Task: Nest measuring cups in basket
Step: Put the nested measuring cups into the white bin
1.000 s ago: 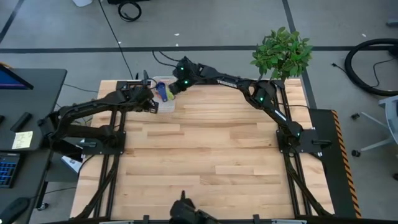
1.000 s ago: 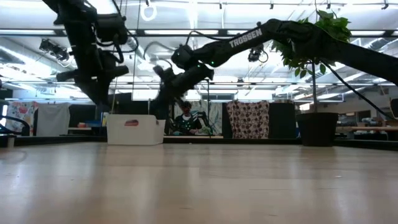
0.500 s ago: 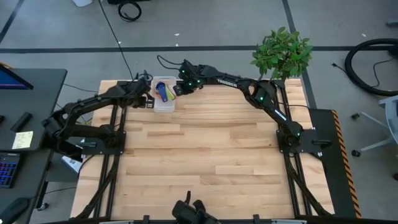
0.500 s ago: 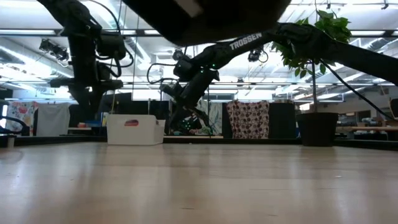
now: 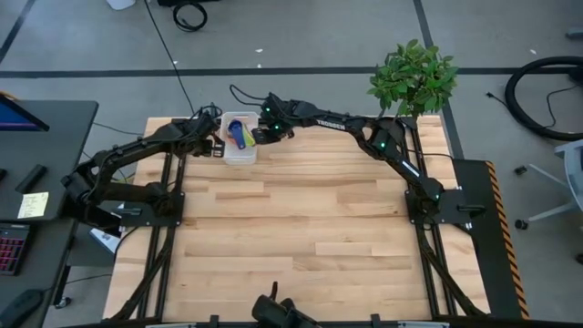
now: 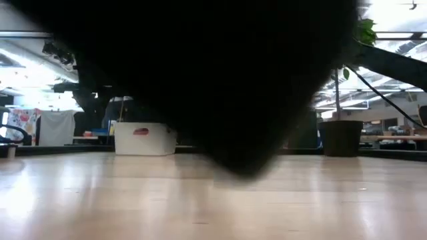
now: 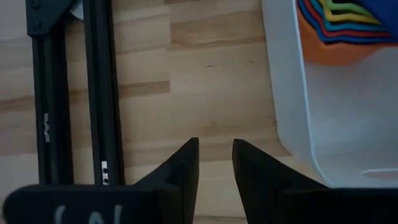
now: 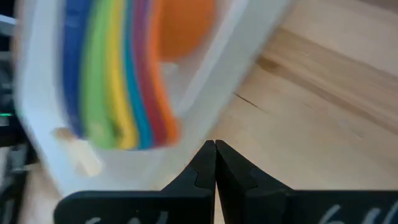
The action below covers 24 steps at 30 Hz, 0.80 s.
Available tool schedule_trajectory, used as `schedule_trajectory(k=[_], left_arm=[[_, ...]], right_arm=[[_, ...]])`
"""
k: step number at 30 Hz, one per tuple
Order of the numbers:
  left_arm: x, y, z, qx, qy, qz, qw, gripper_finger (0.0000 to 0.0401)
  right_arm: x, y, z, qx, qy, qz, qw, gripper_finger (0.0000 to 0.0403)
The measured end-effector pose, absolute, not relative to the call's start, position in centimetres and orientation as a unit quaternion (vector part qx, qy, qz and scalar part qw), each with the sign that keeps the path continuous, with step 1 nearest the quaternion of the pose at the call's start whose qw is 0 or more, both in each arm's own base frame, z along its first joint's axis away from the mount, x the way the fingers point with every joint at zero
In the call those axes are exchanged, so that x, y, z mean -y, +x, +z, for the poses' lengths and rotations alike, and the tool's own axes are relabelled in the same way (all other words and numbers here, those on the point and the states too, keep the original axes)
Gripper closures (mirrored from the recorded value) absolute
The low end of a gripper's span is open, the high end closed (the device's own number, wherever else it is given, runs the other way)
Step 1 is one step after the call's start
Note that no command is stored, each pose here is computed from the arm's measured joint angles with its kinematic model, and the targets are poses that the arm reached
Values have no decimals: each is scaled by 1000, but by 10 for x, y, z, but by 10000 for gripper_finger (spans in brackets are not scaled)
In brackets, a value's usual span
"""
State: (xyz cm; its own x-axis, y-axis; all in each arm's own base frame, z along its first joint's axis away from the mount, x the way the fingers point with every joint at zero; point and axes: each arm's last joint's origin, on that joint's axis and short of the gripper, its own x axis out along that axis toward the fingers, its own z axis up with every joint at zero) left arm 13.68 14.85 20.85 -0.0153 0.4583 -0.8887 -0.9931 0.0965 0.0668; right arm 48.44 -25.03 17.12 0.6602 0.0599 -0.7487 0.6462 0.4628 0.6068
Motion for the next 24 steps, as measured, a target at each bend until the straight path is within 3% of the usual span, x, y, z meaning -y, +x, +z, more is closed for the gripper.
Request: schedule_trajectory(k=[5, 12, 17, 24], left_arm=[[-150, 140, 209, -400, -339, 567, 636, 299], [-150, 153, 212, -395, -362, 448, 716, 299], [-148, 154, 212, -419, -351, 386, 743, 299], [-146, 158, 213, -457, -254, 325, 788, 299]], right_arm=[[249, 491, 175, -340, 478, -173, 791, 394], [243, 497, 177, -332, 472, -160, 801, 394], [243, 496, 177, -335, 466, -155, 804, 394], [242, 496, 177, -339, 461, -140, 808, 394]])
